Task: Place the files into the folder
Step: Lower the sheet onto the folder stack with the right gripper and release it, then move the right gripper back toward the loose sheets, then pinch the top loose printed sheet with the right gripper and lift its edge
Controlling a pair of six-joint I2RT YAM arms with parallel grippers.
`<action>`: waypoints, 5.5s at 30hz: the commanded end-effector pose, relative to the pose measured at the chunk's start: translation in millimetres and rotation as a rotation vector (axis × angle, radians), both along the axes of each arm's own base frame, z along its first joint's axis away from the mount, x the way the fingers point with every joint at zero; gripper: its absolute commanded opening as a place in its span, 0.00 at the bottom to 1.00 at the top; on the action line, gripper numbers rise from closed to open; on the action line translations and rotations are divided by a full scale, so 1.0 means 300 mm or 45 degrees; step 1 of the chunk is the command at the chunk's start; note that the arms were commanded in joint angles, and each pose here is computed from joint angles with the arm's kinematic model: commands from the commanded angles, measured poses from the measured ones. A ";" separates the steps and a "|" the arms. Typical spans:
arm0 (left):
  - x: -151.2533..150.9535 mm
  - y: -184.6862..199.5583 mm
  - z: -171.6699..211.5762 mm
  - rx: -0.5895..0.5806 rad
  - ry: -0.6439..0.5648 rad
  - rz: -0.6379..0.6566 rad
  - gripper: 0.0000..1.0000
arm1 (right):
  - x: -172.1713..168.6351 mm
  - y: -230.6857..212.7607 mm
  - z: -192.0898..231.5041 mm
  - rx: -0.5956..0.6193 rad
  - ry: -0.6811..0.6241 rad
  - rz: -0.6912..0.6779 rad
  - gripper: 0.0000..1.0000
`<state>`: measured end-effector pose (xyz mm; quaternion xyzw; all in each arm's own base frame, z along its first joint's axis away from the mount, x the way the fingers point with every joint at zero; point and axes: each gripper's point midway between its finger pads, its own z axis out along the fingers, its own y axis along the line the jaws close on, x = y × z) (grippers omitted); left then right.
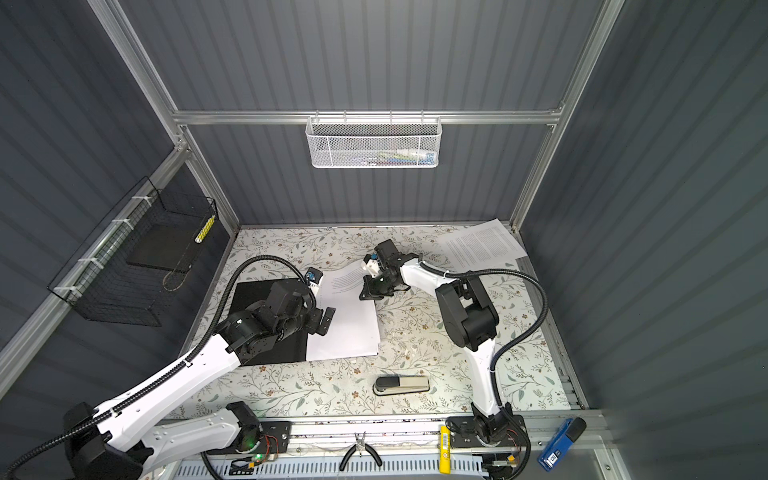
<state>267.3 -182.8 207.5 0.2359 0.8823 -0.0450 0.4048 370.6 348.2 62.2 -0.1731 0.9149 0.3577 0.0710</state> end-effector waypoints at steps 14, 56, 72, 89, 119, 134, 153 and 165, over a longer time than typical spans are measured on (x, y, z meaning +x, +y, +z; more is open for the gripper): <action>0.002 -0.024 -0.020 -0.038 0.124 -0.034 1.00 | -0.037 0.069 -0.049 0.027 0.069 0.026 0.00; 0.002 -0.036 -0.044 -0.039 0.167 -0.047 1.00 | -0.079 0.092 -0.068 0.029 0.102 0.035 0.12; 0.002 -0.032 -0.039 -0.043 0.163 -0.041 1.00 | -0.074 0.049 0.005 -0.022 0.013 -0.012 0.55; 0.005 -0.033 -0.043 -0.040 0.166 -0.040 1.00 | 0.159 -0.522 0.157 -0.295 -0.180 -0.581 0.99; 0.005 -0.036 -0.050 -0.040 0.174 -0.044 1.00 | 0.604 -1.160 -0.080 -0.234 0.068 -1.259 0.99; 0.003 -0.037 -0.039 -0.051 0.167 -0.048 1.00 | 0.486 -1.060 -0.059 -0.170 0.206 -1.168 0.99; -0.004 -0.035 -0.004 -0.093 0.138 -0.048 1.00 | 0.350 -1.058 0.059 -0.385 0.072 -1.154 0.99; -0.003 -0.032 -0.002 -0.088 0.134 -0.045 1.00 | 0.561 -1.170 -0.039 -0.660 0.114 -1.185 0.99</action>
